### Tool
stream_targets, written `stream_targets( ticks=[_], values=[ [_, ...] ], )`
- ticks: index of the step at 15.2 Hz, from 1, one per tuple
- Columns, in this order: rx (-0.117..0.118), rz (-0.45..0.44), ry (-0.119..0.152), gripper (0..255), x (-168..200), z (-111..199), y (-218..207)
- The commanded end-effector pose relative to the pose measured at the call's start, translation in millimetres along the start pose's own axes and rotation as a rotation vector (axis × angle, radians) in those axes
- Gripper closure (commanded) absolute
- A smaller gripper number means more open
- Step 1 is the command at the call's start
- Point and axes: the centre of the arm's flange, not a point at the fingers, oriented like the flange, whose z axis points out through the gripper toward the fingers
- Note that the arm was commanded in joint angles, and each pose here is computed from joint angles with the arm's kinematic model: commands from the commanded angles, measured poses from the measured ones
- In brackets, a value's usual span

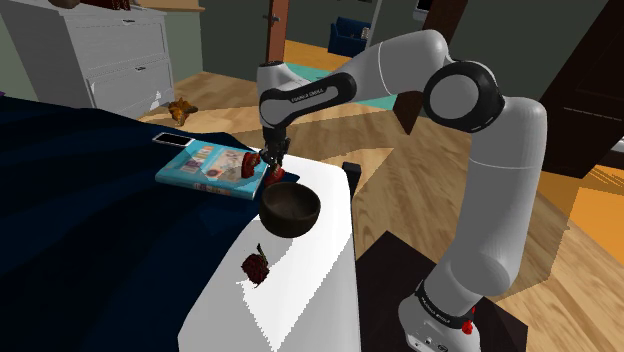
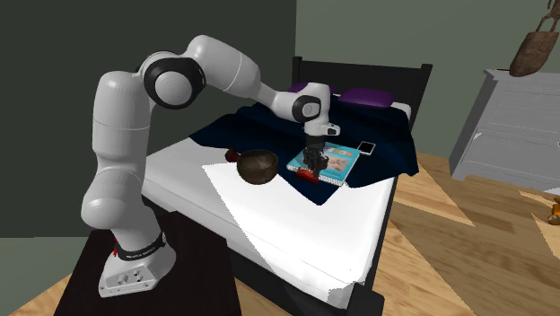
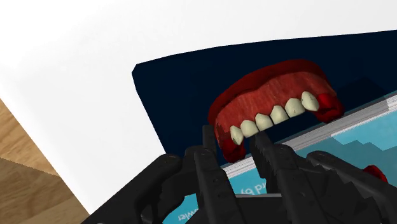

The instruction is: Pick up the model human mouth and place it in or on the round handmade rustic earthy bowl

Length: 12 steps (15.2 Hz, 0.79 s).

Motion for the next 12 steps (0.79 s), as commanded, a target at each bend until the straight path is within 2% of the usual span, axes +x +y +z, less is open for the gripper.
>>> stream_targets(
  ticks=[1, 12],
  values=[
    [0.0, 0.0, 0.0, 255, 0, 0, 0],
    [0.0, 0.0, 0.0, 255, -4, -58, 8]
  ],
)
